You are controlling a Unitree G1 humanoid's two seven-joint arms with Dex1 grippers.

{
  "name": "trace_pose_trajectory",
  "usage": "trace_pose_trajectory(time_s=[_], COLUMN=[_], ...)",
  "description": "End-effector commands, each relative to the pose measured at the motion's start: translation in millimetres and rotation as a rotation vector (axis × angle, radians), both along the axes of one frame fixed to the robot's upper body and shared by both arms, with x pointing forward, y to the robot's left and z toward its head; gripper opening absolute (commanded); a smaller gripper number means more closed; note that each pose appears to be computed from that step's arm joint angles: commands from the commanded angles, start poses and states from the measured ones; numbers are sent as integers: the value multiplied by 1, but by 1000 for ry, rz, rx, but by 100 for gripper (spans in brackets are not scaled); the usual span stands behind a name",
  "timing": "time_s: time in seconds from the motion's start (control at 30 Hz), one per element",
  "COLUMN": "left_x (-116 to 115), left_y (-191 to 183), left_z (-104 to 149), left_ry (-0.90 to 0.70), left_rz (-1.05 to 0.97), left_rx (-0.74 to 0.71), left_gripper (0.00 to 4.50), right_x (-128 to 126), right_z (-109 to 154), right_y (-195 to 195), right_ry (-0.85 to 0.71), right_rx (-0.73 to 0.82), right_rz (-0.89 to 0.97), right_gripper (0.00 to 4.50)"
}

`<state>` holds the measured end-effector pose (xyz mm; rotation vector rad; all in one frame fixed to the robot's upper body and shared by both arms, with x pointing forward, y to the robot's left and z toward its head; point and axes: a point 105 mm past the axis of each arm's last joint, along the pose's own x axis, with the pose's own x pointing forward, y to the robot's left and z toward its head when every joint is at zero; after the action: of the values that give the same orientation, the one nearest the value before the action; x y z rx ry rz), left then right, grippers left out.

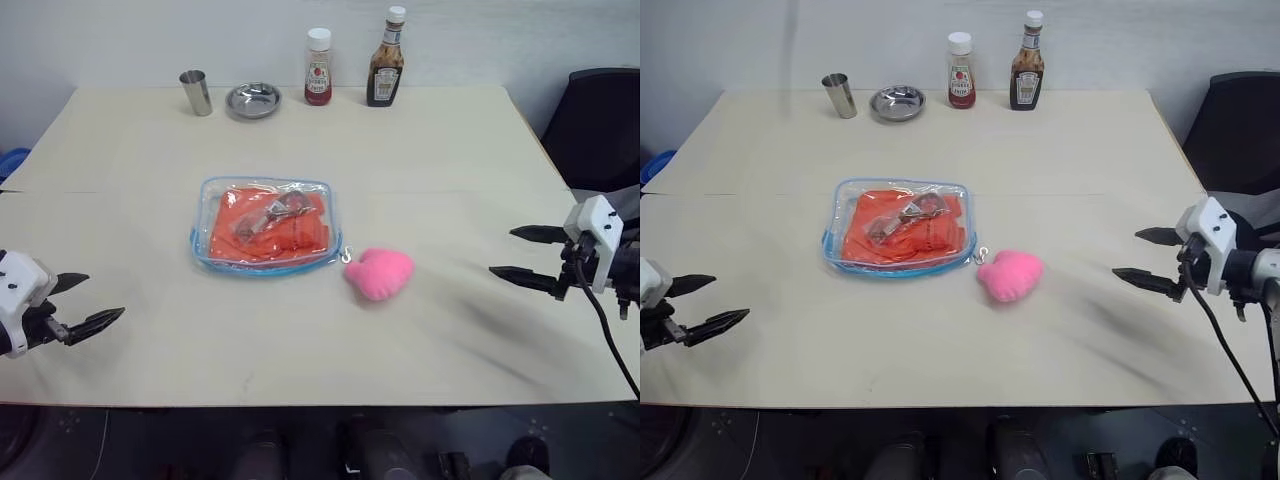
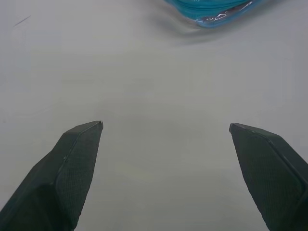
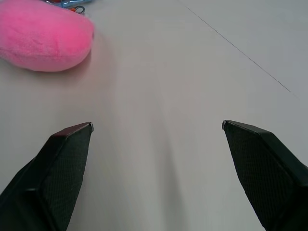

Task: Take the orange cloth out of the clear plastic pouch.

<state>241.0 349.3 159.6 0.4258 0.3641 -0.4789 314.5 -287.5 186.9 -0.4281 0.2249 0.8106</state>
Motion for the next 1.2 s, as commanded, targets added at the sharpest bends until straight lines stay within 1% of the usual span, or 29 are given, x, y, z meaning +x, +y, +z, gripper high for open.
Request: trace_pose_trajectory(time_s=[0.03, 0.13, 0.27, 0.4, 0.5, 0.6, 0.77, 0.87, 1.03, 1.1, 1.13, 1.2], left_x=[1, 5, 20, 59, 87, 122, 163, 173, 186, 189, 190, 190], left_y=[-4, -12, -40, -101, -138, -160, -190, -206, -208, -205, -204, -205], left_z=[18, 22, 32, 54, 61, 58, 43, 36, 16, 8, 7, 6], left_ry=[-71, -87, -123, -191, -202, -196, -183, -170, -135, -115, -111, -110], left_rz=[-7, -30, -120, -275, -345, -329, -323, -352, -313, -281, -273, -275], left_rx=[-15, -39, -92, -162, -189, -175, -114, -125, -74, -59, -60, -64], left_gripper=[447, 447, 447, 447, 447, 447, 447, 447, 447, 410, 399, 341], right_x=[0, 0, -3, -8, -19, -34, -47, -50, -55, -56, -56, -57], right_z=[17, 17, 20, 32, 32, 28, 34, 37, 38, 38, 38, 37], right_y=[5, 8, 21, 55, 78, 103, 129, 135, 137, 136, 136, 136], right_ry=[-54, -52, -51, -87, -85, -86, -128, -141, -146, -149, -150, -150], right_rx=[24, 38, 53, 97, 116, 107, 142, 152, 151, 149, 149, 150], right_rz=[17, 23, 59, 122, 189, 267, 307, 304, 301, 295, 291, 288], right_gripper=[450, 450, 450, 450, 450, 450, 450, 450, 450, 450, 450, 450])
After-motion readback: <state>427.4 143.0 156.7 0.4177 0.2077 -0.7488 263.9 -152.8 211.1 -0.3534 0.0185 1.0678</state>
